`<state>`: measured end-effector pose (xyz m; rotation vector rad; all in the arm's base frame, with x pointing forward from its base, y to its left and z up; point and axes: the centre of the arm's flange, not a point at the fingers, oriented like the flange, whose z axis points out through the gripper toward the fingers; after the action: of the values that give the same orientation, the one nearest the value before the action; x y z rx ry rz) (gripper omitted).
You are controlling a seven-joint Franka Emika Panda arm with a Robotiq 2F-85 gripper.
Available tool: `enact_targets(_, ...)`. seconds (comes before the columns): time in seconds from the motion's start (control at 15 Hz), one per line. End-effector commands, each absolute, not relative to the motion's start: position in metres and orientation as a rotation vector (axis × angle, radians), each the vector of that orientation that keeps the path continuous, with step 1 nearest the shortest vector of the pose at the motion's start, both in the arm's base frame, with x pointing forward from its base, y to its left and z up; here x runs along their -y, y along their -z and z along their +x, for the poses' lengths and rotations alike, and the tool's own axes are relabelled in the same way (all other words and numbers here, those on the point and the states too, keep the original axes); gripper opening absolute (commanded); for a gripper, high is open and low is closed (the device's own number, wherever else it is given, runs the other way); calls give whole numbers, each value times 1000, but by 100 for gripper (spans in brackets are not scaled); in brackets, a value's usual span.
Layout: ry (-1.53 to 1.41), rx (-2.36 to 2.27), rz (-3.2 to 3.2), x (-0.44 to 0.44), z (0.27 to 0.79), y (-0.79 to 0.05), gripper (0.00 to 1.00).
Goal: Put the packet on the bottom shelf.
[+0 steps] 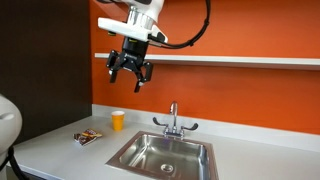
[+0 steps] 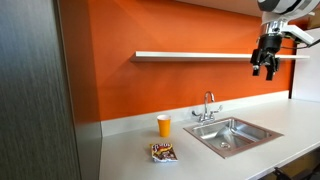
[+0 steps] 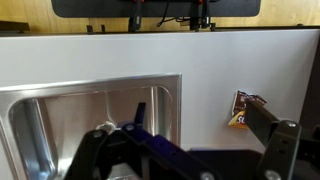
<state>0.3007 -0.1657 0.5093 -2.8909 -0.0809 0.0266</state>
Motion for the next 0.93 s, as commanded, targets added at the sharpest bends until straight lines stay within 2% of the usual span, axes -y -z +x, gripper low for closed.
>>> enact_targets(0.0,-44,194,-2923,120,336,-490,100)
enact_targets(0.53,-80,410,-2932,32,390,-438,100)
enact_targets(0.87,-63,416,-2964,-4,400,-404,100)
